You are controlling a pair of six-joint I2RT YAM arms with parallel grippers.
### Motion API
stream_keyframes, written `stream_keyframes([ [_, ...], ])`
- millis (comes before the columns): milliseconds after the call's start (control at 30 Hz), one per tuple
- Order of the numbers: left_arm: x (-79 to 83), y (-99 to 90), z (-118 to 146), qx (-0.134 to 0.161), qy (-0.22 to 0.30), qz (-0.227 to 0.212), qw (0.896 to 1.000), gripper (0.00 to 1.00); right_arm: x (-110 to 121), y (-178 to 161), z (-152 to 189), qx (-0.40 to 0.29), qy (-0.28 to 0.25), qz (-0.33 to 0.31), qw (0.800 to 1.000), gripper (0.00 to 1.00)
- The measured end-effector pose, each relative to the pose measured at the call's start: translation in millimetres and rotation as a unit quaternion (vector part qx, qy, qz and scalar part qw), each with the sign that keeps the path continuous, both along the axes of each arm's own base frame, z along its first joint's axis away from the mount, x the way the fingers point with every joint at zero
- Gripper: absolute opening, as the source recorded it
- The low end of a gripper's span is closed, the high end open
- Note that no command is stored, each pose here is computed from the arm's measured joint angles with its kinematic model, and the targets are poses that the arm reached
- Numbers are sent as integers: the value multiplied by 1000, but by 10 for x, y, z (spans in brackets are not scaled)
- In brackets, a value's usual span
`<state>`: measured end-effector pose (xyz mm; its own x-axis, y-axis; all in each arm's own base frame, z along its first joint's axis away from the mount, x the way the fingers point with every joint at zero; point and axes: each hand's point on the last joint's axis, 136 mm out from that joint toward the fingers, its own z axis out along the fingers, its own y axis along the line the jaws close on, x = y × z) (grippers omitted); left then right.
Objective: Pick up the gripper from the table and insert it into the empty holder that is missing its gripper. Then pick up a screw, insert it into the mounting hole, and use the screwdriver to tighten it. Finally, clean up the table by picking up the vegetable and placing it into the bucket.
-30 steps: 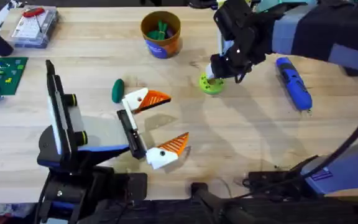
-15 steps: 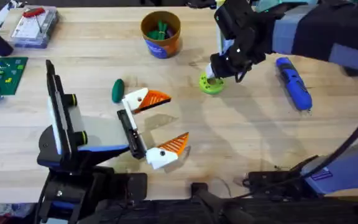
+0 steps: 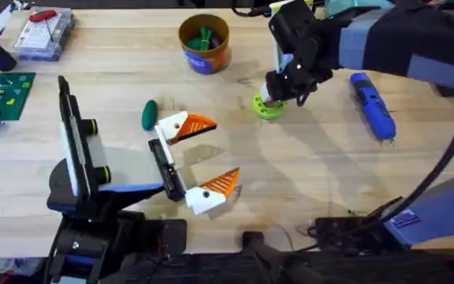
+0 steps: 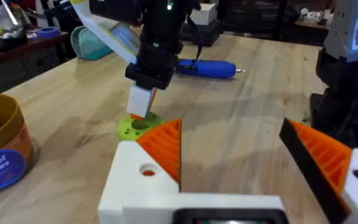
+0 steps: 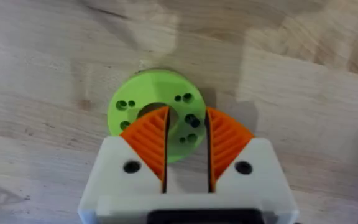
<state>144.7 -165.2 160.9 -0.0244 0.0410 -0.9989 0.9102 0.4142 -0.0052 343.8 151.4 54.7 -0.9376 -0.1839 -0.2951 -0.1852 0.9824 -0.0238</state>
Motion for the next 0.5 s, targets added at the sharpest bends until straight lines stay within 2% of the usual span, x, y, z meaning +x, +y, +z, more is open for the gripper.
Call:
stream_keyframes([
  [500, 0, 0, 0, 0, 0, 0, 1000, 986, -24, -12, -7, -3, 5, 2, 1000, 314],
])
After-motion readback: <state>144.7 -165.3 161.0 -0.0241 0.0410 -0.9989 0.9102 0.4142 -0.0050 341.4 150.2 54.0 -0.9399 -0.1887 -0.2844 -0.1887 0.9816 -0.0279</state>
